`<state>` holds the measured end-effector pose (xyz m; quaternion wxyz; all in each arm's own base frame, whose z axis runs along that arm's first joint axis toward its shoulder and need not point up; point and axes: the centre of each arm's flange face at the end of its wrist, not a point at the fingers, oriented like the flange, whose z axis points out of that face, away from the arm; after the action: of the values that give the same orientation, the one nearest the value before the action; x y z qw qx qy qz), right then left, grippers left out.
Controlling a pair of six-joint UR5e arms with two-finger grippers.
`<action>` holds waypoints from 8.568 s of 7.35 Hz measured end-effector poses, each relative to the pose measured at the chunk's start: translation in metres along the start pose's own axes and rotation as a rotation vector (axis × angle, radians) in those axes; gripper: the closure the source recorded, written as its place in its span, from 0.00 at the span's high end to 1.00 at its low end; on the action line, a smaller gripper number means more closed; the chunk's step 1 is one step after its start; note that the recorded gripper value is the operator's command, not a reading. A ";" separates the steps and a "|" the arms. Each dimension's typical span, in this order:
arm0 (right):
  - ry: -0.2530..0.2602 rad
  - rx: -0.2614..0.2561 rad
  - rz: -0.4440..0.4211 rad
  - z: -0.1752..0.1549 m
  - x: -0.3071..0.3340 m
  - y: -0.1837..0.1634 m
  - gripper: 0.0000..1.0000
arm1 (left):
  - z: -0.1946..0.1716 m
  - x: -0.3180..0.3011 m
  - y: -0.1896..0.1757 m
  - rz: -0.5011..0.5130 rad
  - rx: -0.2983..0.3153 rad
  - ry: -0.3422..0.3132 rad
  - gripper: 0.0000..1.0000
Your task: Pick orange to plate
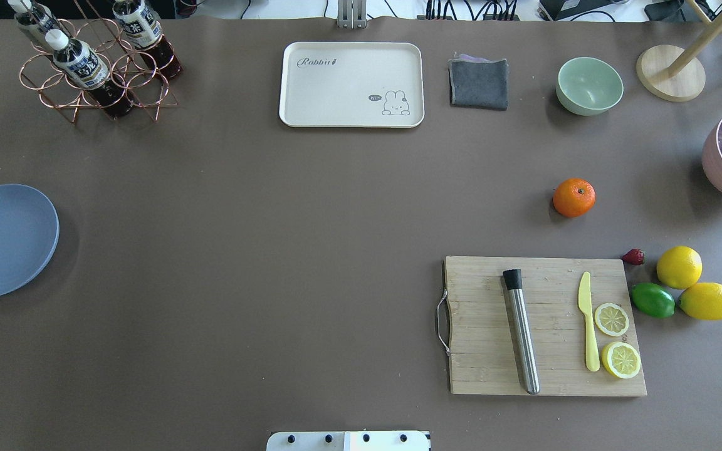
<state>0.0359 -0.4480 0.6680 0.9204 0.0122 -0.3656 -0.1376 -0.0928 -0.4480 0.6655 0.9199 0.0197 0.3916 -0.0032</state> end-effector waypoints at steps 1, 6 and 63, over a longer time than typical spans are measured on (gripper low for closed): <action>0.000 -0.001 0.001 0.000 0.000 0.000 1.00 | 0.002 -0.001 0.002 -0.003 -0.004 0.001 0.98; -0.002 -0.004 0.001 0.002 0.001 0.002 1.00 | 0.015 0.008 0.007 0.020 -0.030 0.000 0.98; 0.013 0.124 -0.125 0.100 -0.340 -0.190 0.99 | 0.188 0.685 0.058 -0.280 0.026 0.291 0.00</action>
<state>-0.3143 -0.5335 0.4905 0.9100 0.0928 -0.3659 -0.1716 0.5186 -0.3908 0.3040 0.8438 -0.0229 0.5193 -0.1335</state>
